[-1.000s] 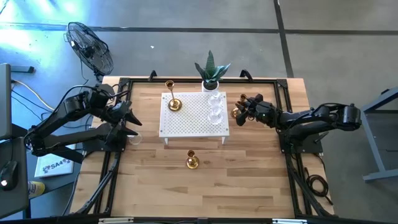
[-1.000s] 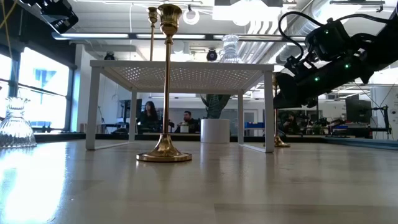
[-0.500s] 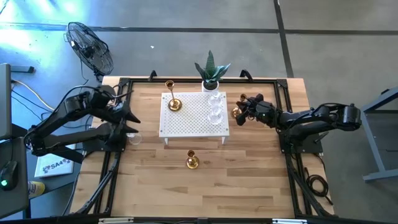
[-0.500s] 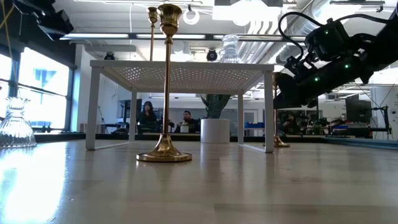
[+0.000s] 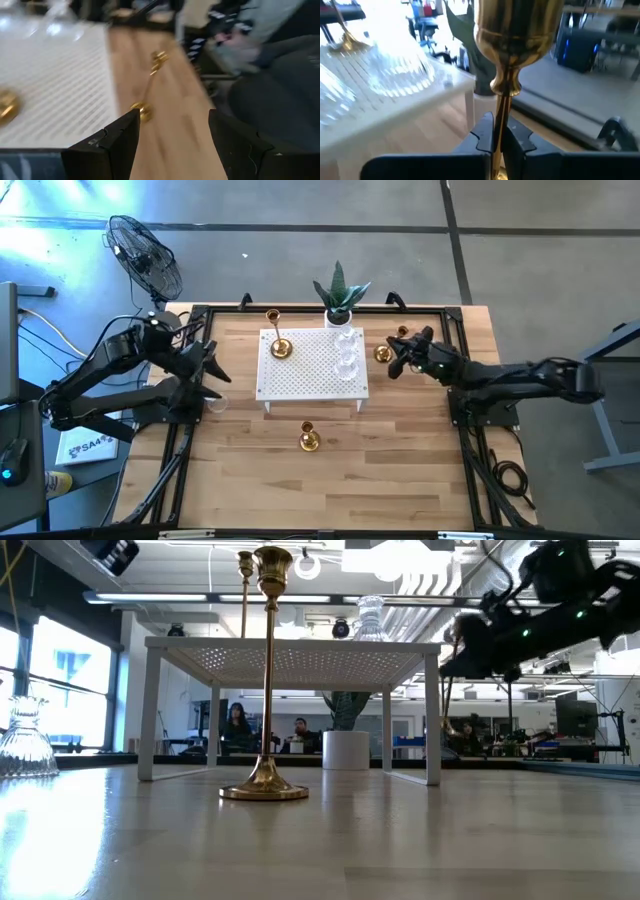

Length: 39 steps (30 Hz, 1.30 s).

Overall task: Pick & Place candle stick holders
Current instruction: Put the top gold candle holder on the shelf aligned with the other gold candle holder

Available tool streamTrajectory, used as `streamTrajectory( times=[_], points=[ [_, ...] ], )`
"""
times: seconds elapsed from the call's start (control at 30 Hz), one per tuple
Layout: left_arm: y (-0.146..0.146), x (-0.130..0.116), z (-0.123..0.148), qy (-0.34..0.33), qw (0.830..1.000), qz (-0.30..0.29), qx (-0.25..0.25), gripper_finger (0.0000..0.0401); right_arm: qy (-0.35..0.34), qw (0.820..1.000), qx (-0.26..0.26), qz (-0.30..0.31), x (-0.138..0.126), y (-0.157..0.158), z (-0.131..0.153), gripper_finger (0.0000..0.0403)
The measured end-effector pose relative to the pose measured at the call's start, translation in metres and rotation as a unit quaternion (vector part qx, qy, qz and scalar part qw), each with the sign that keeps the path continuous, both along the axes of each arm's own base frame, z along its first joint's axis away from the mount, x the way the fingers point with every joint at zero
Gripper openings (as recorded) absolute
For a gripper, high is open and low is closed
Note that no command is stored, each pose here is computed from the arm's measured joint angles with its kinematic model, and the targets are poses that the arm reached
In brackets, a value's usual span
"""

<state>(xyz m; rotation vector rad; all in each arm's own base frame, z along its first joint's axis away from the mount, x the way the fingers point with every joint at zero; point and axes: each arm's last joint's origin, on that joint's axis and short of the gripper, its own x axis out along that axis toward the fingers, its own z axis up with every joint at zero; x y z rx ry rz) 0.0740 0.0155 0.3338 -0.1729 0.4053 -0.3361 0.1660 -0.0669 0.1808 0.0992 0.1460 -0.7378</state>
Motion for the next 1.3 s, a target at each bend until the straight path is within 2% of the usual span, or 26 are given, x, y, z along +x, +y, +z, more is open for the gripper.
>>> streamTrajectory(
  times=[0.07,0.27,0.53,0.73,0.97,1.17,1.3],
  points=[
    [0.000,0.001,0.002,-0.014,1.000,-0.013,-0.004,0.0232,-0.014,1.000,-0.016,0.002,-0.006,0.006,0.010,0.0005],
    [0.003,0.003,0.005,-0.016,0.999,0.040,0.019,0.0232,-0.081,0.993,-0.071,0.042,-0.024,0.029,0.038,0.0005],
    [0.002,0.008,0.025,-0.138,0.988,-0.054,0.034,0.0232,-0.079,0.985,-0.148,0.026,-0.042,0.051,0.091,0.0005],
    [0.001,0.009,0.033,-0.175,0.981,-0.072,0.044,0.0232,-0.095,0.976,-0.182,0.073,-0.046,0.065,0.137,0.0005],
    [0.002,0.010,0.038,-0.199,0.976,-0.074,0.056,0.0232,-0.070,0.970,-0.195,0.130,-0.030,0.081,0.178,0.0005],
    [0.002,0.013,0.050,-0.250,0.961,-0.101,0.070,0.0232,-0.029,0.961,-0.201,0.187,0.000,0.099,0.202,0.0005],
    [0.002,0.026,0.058,-0.280,0.949,-0.127,0.065,0.0232,-0.029,0.950,-0.203,0.235,0.022,0.113,0.218,0.0005]
  ],
)
